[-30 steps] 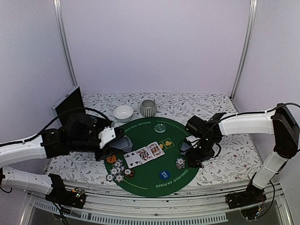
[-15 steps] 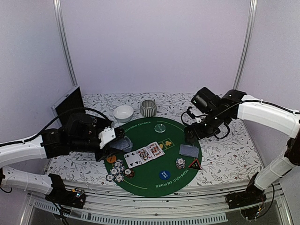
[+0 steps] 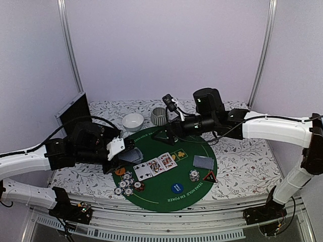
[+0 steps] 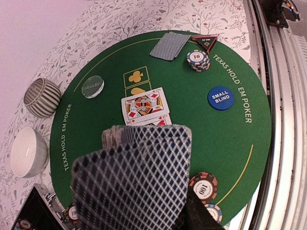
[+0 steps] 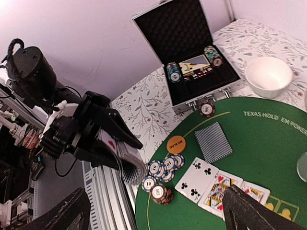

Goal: Distribute texas hold em gaming equipment
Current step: Pass from the left arm to the right

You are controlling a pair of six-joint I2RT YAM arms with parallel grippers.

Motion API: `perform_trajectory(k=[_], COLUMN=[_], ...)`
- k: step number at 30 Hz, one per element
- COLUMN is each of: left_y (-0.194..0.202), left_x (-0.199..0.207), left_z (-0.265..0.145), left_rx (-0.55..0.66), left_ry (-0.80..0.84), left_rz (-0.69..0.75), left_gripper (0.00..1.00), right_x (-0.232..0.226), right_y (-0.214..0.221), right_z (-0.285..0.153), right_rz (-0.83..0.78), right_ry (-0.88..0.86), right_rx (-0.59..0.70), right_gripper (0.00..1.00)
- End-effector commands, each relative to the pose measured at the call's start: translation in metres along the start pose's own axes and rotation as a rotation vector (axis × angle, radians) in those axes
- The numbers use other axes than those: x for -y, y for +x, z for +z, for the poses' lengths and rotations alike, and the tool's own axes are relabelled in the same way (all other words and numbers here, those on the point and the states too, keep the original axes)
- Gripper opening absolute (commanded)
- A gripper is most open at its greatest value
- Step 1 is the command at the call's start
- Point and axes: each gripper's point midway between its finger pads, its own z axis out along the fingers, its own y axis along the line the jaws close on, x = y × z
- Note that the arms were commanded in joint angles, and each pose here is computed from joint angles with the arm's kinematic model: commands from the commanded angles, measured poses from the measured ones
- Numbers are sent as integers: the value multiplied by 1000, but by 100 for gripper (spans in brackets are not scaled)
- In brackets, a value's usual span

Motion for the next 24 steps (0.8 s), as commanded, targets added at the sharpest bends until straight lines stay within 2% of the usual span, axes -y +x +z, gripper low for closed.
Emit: perform_trajectory(k=[1,5,16,21,24], left_y=[-6,-7,-8,-9,-10], left_x=[-1,-1,-1,-3,-3], left_z=[-1,0,0,-2,-2], left_rx=[23,25,26,34,36], left_ry=[0,2,3,-5,-7], left_rz=[7,4,1,1,2], left_gripper=[37,37,37,37,37], right_x=[-32,-37,-40,-41,-44], right_y=[-30,-2,31,39,42], right_z=[44,81,124,131,130], right_rz=[-82,-149,-126,-87,-74], right_ry=[-185,-189,-299,-327,-347], right_rx=[79,-5,-90,-121,-132], right_gripper=[98,99,99,85,64])
